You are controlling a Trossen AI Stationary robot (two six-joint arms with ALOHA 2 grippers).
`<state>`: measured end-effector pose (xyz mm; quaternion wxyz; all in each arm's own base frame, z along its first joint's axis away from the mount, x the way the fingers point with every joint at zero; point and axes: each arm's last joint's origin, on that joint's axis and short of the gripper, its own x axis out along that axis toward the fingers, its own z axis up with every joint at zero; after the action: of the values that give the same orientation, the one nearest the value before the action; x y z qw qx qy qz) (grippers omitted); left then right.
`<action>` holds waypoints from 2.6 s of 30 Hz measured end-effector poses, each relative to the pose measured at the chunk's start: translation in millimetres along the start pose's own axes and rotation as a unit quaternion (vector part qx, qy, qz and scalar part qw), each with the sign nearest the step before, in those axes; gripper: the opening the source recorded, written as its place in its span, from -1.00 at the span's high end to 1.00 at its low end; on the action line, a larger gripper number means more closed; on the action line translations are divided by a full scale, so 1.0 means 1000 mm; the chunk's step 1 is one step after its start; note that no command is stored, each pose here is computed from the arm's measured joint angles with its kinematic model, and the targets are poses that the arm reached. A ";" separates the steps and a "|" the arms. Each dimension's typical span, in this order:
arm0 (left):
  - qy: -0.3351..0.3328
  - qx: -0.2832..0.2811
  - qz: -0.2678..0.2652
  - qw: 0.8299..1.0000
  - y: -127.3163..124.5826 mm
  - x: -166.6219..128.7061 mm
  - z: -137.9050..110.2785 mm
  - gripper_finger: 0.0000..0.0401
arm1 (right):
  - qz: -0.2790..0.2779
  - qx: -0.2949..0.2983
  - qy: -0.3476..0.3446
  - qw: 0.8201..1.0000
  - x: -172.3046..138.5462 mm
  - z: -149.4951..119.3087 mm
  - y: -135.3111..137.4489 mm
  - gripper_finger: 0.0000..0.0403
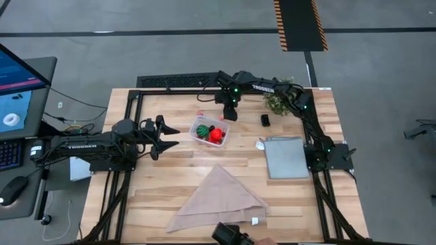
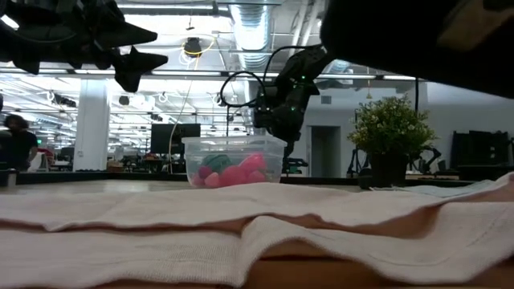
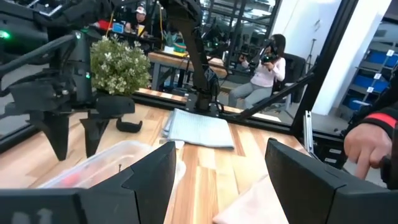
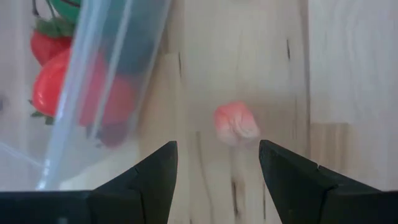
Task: Pick and placing Produce into tupperware
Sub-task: Put the right peach into the transparent bin
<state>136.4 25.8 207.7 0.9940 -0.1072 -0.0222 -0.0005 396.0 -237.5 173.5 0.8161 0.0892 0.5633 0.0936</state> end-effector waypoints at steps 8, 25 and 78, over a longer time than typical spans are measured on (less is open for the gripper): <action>0.010 -0.003 -0.003 1.000 0.000 0.000 -0.002 -0.18 | -0.032 0.019 0.019 0.999 -0.002 -0.002 -0.002 -0.23; 0.031 -0.010 -0.006 0.999 0.000 0.000 -0.006 -0.18 | -0.018 0.324 0.008 0.946 0.005 0.008 0.014 -0.23; -0.001 -0.061 0.015 0.998 0.000 0.000 0.000 -0.18 | -0.277 0.225 -0.278 0.892 0.020 -0.079 0.090 -0.23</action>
<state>136.7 25.6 207.3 0.9855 -0.1676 -0.0219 0.0133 323.8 -141.9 150.6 0.8904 0.1331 0.3210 -0.2939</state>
